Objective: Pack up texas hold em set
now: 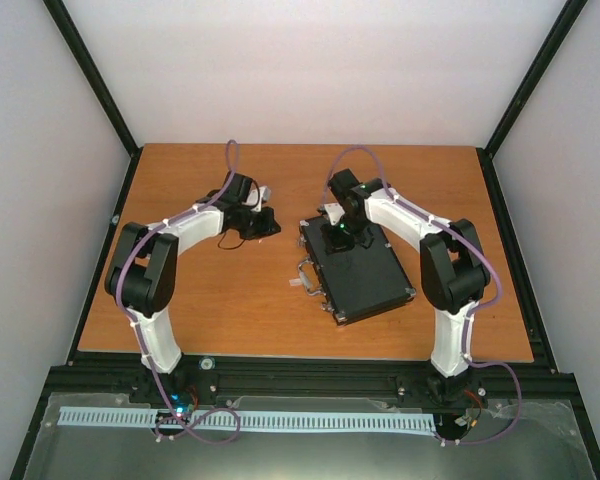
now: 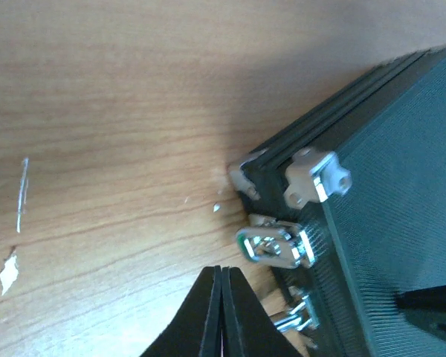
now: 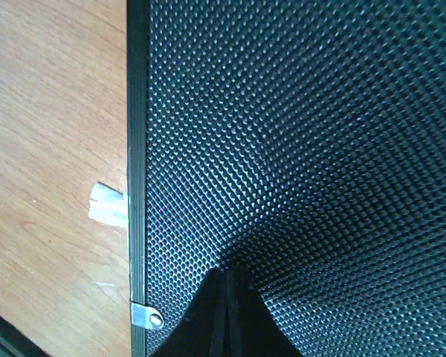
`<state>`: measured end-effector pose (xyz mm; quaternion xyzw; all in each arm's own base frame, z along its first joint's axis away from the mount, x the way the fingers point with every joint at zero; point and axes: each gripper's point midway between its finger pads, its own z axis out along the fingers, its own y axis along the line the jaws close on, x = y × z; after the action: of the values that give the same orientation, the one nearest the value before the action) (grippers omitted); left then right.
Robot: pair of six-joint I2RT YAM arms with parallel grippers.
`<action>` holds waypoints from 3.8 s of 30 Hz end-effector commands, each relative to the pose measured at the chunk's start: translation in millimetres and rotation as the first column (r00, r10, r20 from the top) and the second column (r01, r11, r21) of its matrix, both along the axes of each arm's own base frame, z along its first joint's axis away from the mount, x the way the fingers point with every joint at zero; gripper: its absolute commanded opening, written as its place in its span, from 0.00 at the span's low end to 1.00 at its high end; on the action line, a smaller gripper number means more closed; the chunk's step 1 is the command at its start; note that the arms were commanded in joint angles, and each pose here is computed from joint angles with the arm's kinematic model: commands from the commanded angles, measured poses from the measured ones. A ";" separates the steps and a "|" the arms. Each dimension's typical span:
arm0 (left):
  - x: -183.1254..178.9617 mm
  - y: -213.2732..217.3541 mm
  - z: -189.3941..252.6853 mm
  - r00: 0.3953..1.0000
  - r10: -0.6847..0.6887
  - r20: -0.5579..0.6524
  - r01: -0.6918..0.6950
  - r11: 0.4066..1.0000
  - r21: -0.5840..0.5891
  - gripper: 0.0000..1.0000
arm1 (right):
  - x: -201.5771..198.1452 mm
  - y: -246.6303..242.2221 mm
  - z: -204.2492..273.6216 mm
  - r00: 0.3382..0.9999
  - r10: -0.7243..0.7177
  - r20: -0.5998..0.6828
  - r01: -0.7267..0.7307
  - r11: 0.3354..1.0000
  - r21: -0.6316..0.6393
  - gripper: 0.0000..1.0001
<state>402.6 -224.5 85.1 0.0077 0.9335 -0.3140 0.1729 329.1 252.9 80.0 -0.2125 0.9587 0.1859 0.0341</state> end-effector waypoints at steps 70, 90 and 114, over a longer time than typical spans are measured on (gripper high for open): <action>-11.9 -103.9 -83.0 0.947 -0.013 -0.320 -0.105 0.931 -0.349 0.01 | -52.6 -24.8 -98.9 0.975 0.016 -0.224 -0.060 0.980 -0.190 0.03; -19.8 -68.7 -16.8 0.973 0.045 -0.225 -0.138 0.898 -0.418 0.01 | -52.6 -25.3 -106.6 0.973 0.017 -0.231 -0.064 0.978 -0.197 0.03; 2.4 -83.9 -62.6 0.945 0.054 -0.323 -0.199 0.878 -0.436 0.01 | -58.9 -26.8 -110.4 0.966 0.022 -0.257 -0.075 0.978 -0.196 0.03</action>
<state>394.2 -302.5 28.0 -0.1425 0.8504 -0.5046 0.0421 339.8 254.1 66.2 -0.2136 0.9581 0.1824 0.0558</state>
